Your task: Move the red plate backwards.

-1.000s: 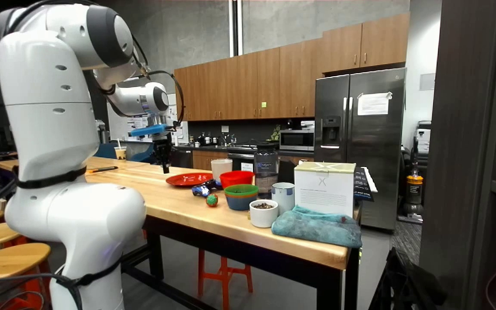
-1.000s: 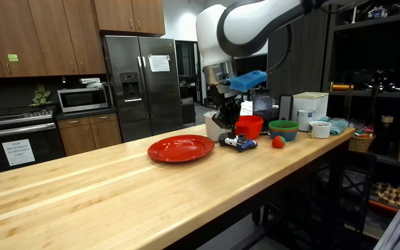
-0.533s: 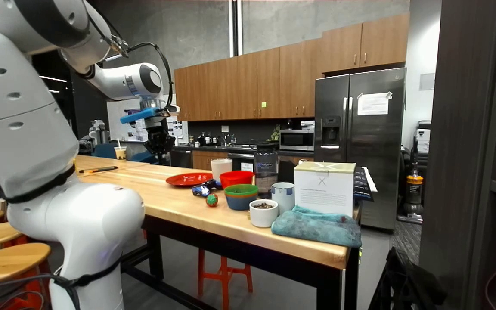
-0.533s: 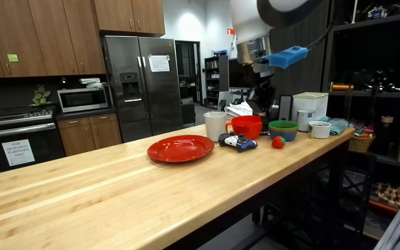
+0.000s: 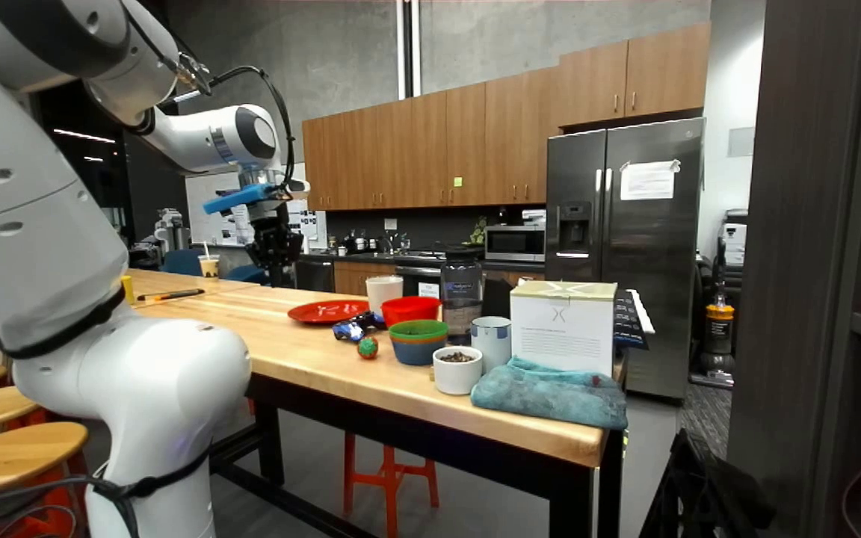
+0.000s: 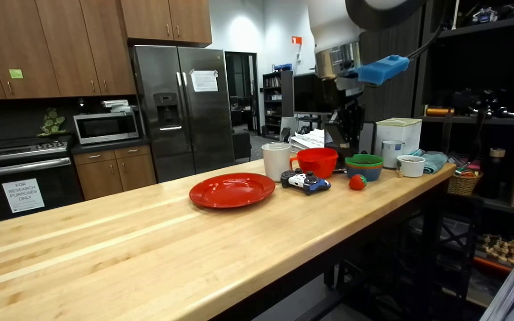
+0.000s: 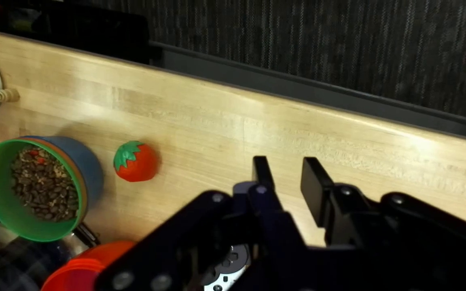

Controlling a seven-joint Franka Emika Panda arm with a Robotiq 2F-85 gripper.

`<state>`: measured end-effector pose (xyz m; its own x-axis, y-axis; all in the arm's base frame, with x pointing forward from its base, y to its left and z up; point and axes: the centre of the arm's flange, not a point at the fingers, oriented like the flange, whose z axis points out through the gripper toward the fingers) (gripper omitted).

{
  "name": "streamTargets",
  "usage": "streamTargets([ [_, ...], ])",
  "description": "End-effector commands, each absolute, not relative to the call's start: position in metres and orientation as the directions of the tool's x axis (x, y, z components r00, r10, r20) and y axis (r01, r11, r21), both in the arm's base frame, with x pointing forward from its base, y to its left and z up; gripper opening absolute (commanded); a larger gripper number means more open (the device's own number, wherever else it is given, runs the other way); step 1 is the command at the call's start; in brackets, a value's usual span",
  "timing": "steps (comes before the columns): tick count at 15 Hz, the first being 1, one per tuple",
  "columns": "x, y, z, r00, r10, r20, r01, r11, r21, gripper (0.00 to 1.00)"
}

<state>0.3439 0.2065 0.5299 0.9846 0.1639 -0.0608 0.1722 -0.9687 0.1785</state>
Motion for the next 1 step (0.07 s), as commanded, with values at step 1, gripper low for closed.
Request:
streamTargets([
  [1,0.3438,0.2065,0.5298,0.985,0.164,-0.061,0.172,-0.969,0.179,0.28],
])
